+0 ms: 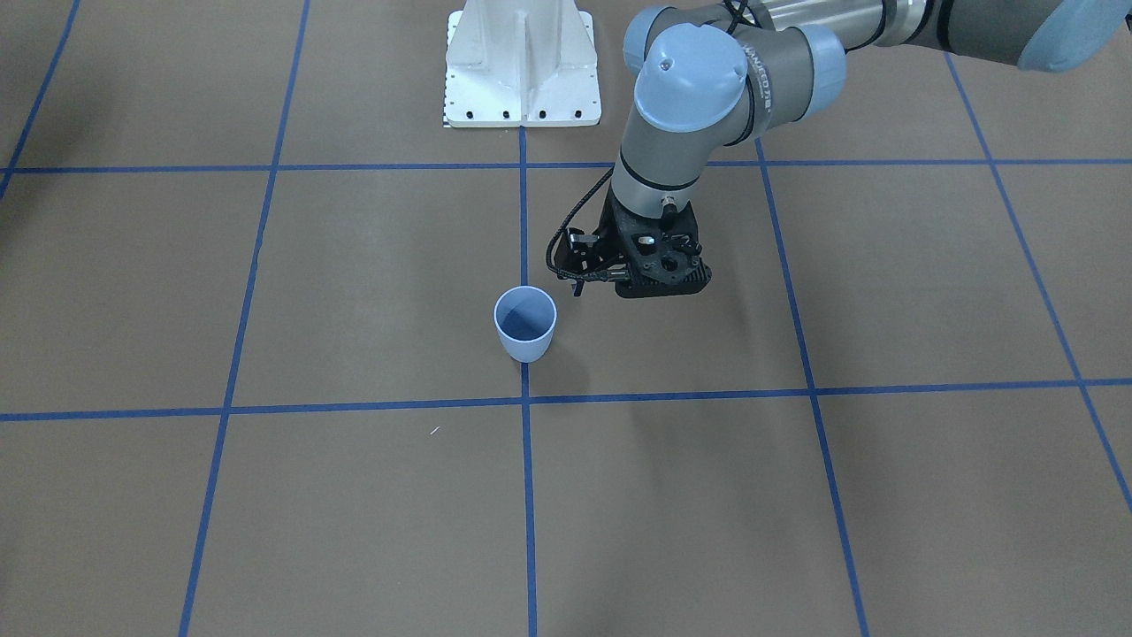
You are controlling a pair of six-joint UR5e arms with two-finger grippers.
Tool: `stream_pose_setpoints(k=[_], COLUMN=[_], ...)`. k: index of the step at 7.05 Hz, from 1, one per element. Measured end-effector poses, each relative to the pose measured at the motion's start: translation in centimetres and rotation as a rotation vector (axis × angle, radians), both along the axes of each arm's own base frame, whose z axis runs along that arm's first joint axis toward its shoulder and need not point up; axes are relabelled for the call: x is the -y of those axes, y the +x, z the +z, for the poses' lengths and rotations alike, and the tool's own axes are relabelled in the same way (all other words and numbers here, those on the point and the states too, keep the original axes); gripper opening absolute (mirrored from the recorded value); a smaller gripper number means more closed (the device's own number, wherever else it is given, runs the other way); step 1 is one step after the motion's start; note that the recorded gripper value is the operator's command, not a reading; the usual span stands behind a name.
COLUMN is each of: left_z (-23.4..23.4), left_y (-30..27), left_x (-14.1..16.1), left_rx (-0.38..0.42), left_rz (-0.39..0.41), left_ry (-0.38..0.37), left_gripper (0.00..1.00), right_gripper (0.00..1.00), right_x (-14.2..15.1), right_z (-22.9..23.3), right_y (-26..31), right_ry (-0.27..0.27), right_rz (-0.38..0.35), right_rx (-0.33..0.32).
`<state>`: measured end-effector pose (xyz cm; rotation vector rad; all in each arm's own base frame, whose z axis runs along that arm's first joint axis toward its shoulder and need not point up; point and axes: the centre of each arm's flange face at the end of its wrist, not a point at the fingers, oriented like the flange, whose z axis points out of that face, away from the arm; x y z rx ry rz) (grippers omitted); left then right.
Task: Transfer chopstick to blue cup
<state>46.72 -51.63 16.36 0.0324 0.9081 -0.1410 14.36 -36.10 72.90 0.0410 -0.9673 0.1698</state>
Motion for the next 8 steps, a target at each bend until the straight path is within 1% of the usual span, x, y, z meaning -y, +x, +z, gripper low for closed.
stream_pose_setpoints(k=[1, 2, 3, 5, 6, 8], left_z=[0.0, 0.0, 0.1, 0.1, 0.2, 0.4], left_y=[0.0, 0.0, -0.1, 0.0, 0.1, 0.1], left_x=[0.0, 0.0, 0.0, 0.0, 0.0, 0.1], left_rx=[0.000, 0.001, 0.001, 0.002, 0.004, 0.007], left_rz=[0.000, -0.001, -0.002, -0.003, -0.004, -0.006], left_ry=[0.000, 0.001, 0.001, -0.001, -0.002, -0.004], left_gripper=[0.97, 0.97, 0.97, 0.97, 0.97, 0.97], right_gripper=[0.97, 0.92, 0.72, 0.20, 0.10, 0.12], right_x=[-1.1, -2.4, -3.5, -4.5, -4.5, -4.3], right_z=[0.5, 1.0, 1.4, 1.9, 2.0, 1.6], right_y=[-0.5, -0.8, -0.8, -0.3, -0.1, 0.3], right_ry=[-0.032, -0.051, -0.056, -0.048, -0.047, -0.042], right_rz=[0.028, 0.045, 0.056, 0.072, 0.078, 0.091], right_rx=[0.061, 0.097, 0.109, 0.108, 0.108, 0.107])
